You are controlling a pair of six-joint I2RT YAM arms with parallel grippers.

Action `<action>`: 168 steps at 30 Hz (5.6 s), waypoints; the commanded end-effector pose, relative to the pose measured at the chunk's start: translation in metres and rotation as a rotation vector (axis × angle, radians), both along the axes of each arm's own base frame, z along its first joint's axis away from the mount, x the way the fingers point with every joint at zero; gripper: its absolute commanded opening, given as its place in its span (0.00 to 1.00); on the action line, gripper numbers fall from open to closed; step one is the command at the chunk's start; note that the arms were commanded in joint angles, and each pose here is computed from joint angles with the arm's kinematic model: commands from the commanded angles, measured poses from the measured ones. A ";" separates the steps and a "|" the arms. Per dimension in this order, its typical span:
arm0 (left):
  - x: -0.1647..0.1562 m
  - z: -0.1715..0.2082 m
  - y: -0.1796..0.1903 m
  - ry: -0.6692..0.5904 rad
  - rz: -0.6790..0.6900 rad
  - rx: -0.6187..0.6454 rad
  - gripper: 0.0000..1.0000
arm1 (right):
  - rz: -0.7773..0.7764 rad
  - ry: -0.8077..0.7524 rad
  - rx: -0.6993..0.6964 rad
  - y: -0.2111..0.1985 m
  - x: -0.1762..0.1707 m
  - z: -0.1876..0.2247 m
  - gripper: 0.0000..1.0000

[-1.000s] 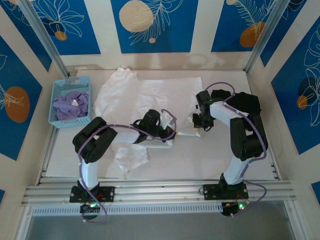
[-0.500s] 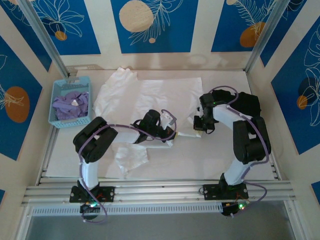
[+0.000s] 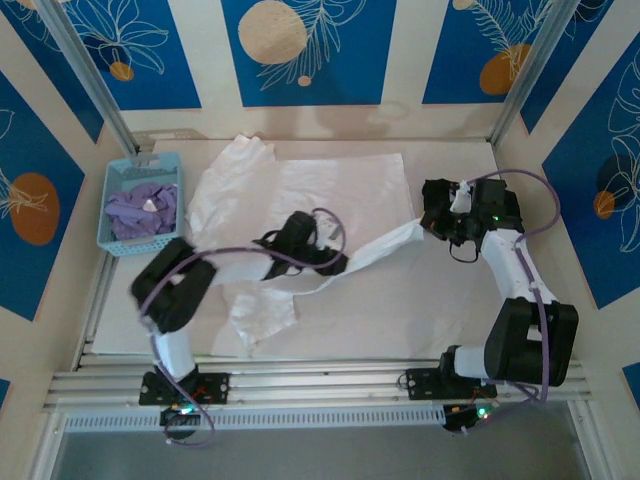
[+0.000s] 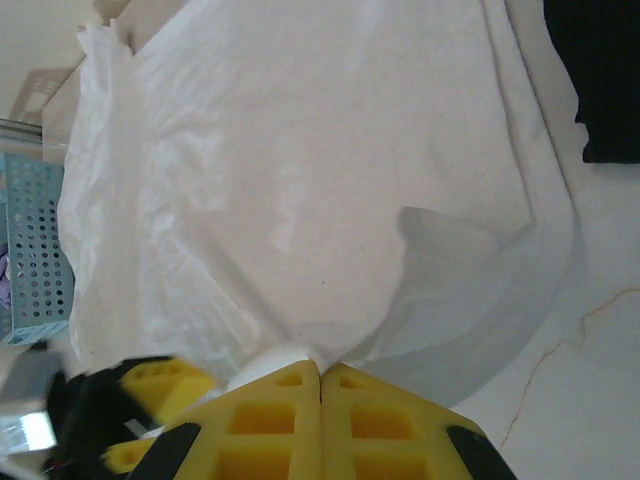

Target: Fold the inside-out t-shirt

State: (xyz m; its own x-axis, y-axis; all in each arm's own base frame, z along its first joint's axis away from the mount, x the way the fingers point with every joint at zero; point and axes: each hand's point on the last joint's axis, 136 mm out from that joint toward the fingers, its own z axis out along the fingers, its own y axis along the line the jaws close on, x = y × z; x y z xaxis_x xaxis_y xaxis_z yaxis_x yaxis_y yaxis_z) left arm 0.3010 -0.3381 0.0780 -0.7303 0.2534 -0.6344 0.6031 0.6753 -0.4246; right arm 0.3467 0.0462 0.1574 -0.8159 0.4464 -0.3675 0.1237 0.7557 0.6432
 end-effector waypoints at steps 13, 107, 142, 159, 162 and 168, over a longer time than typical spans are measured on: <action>-0.168 -0.026 0.217 0.335 0.618 0.443 0.55 | 0.043 -0.010 -0.001 0.013 0.002 -0.003 0.00; -0.031 0.212 0.260 -0.400 0.684 0.438 0.00 | -0.090 -0.465 -0.230 -0.010 -0.004 0.172 0.00; 0.024 0.561 0.295 -1.237 0.965 0.504 0.00 | -0.340 -1.050 -0.540 -0.067 -0.060 0.397 0.00; 0.377 0.178 0.265 -0.539 0.729 0.513 0.65 | -0.178 -0.296 -0.590 -0.071 0.300 0.043 0.26; 0.352 0.162 0.266 -0.404 0.728 0.491 0.72 | -0.114 -0.226 -0.620 -0.054 0.276 0.030 0.32; 0.244 0.137 0.246 -0.171 0.754 0.203 0.73 | 0.056 -0.062 -0.523 0.016 0.162 -0.011 0.38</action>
State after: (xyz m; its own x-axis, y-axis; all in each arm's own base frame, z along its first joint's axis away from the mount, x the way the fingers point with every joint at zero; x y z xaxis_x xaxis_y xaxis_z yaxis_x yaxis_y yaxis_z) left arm 0.5684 -0.0739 0.1306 -0.7797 0.0742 -0.6218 0.0318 0.9964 0.0790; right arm 0.5538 0.0212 0.1261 -0.7791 0.1748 -0.6020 0.1167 0.9840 0.1346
